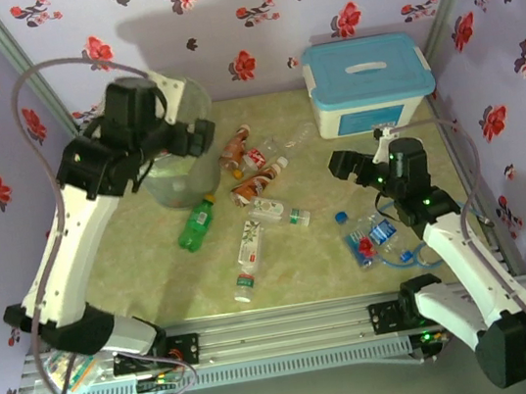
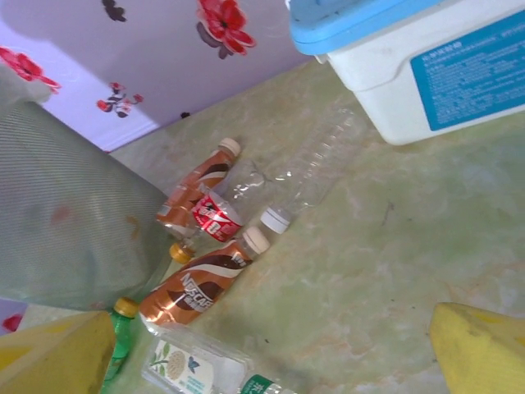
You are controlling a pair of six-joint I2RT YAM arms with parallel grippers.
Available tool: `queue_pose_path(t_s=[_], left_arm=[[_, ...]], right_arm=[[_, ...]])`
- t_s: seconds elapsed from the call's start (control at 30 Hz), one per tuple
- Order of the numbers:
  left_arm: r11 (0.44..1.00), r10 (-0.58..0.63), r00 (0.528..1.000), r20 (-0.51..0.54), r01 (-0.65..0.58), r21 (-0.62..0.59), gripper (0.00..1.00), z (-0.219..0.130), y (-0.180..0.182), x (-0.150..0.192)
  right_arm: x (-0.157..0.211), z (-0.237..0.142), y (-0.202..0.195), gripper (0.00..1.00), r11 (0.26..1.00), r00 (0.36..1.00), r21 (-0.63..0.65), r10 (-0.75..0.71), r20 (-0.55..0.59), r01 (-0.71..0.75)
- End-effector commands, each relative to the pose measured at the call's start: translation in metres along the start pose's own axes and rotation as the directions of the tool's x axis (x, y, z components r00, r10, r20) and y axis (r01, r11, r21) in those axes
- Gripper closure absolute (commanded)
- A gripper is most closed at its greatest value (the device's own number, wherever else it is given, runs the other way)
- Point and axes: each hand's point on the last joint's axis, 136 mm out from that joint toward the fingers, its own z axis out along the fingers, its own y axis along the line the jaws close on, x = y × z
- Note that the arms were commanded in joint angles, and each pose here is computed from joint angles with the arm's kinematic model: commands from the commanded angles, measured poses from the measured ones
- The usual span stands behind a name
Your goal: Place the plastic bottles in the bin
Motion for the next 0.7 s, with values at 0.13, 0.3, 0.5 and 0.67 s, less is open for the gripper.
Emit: queue_pose_path(t_s=[0.13,0.3,0.5,0.67], left_arm=[[0.998,-0.036,0.952,-0.304,0.051,0.042,0.0,0.04,-0.063,0.116],[0.987,-0.051,0.875,-0.481,0.117,0.109,0.0,0.072,-0.109,0.187],[0.965,-0.133,0.835,-0.533,0.233,0.125,0.0,0.109,-0.141,0.225],[0.967,-0.137,0.797,-0.588,0.236,0.095,0.0,0.131,-0.156,0.25]], right_arm=[[-0.019,0.002,-0.013,0.01,0.996,0.999,0.088,0.005,0.035,-0.008],[-0.018,0.005,-0.013,0.01,0.997,0.999,0.078,0.019,0.032,-0.021],[-0.013,0.007,-0.016,0.01,0.996,0.999,0.079,0.043,0.029,-0.045],[-0.012,0.005,-0.017,0.01,0.996,0.999,0.086,0.035,0.023,-0.037]])
